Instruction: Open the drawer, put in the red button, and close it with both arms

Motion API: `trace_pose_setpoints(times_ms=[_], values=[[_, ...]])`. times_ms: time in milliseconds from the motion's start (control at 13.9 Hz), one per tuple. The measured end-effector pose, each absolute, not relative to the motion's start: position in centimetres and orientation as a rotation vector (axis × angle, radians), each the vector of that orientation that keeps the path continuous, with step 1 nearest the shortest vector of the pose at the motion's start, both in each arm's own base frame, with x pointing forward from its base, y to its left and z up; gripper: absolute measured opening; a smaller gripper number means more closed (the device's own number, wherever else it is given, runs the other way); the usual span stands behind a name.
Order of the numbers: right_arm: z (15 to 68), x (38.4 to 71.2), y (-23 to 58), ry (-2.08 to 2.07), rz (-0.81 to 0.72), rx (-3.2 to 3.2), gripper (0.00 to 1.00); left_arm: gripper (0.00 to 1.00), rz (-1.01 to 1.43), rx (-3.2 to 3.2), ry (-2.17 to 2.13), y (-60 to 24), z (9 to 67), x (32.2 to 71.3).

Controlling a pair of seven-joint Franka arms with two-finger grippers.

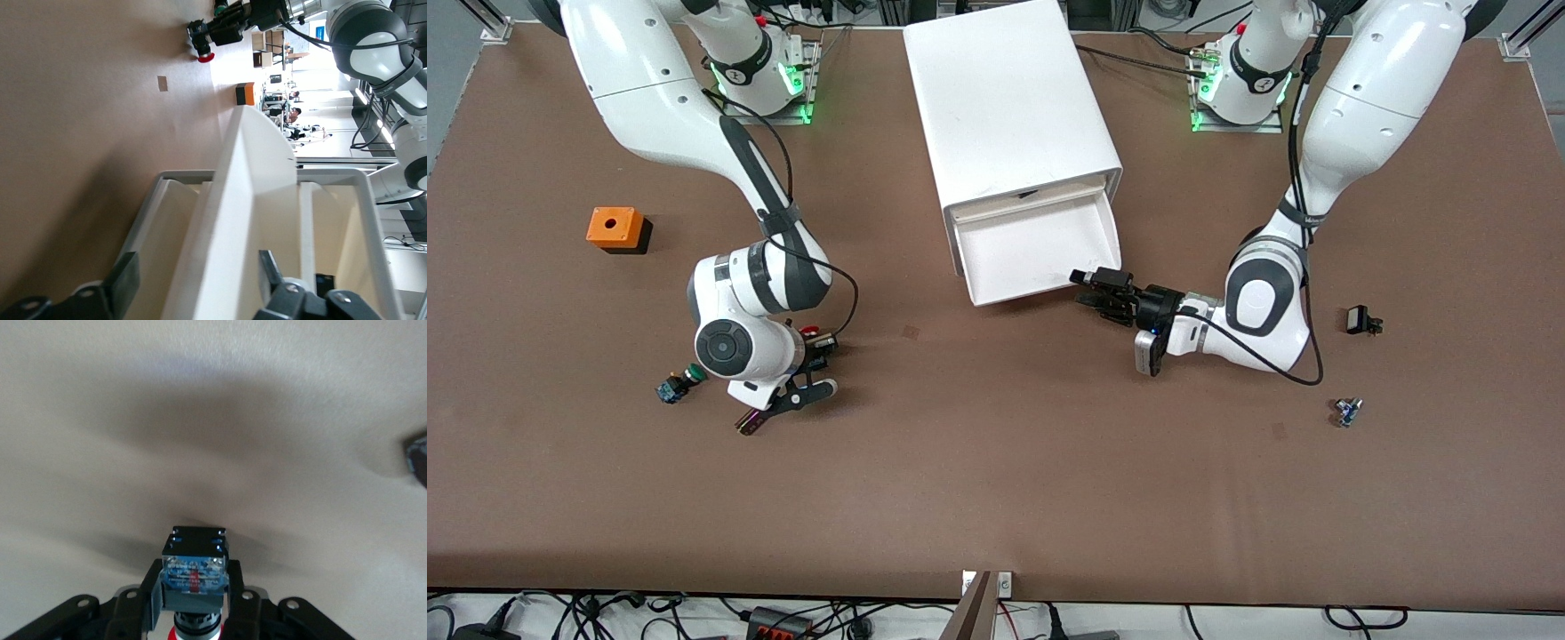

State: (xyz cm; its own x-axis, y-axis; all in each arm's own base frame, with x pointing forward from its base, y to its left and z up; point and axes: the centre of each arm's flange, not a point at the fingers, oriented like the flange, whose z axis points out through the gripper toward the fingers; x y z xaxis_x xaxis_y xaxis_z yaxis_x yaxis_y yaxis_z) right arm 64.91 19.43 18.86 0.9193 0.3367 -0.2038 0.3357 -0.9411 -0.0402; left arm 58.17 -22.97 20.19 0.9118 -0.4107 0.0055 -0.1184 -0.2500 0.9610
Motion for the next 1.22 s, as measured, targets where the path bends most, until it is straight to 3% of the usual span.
trace_pose_setpoints(times_ms=[143,574,861,1220], values=[[20.9,66.3,19.9,-0.541,0.250,-3.074,0.41,1.00,-0.373,1.890,-0.380,-21.8,23.3,58.6],[34.5,69.4,25.2,-0.633,-0.006,-3.043,0.41,1.00,-0.624,2.326,-0.329,-15.9,33.8,60.5],[39.1,66.6,33.9,-0.779,-0.081,-2.993,0.41,1.00,-0.673,2.674,-0.473,-12.3,38.6,62.4],[41.8,60.1,45.7,-0.647,-0.141,-2.983,0.41,1.00,-0.650,3.027,-0.569,-7.8,39.9,64.8]])
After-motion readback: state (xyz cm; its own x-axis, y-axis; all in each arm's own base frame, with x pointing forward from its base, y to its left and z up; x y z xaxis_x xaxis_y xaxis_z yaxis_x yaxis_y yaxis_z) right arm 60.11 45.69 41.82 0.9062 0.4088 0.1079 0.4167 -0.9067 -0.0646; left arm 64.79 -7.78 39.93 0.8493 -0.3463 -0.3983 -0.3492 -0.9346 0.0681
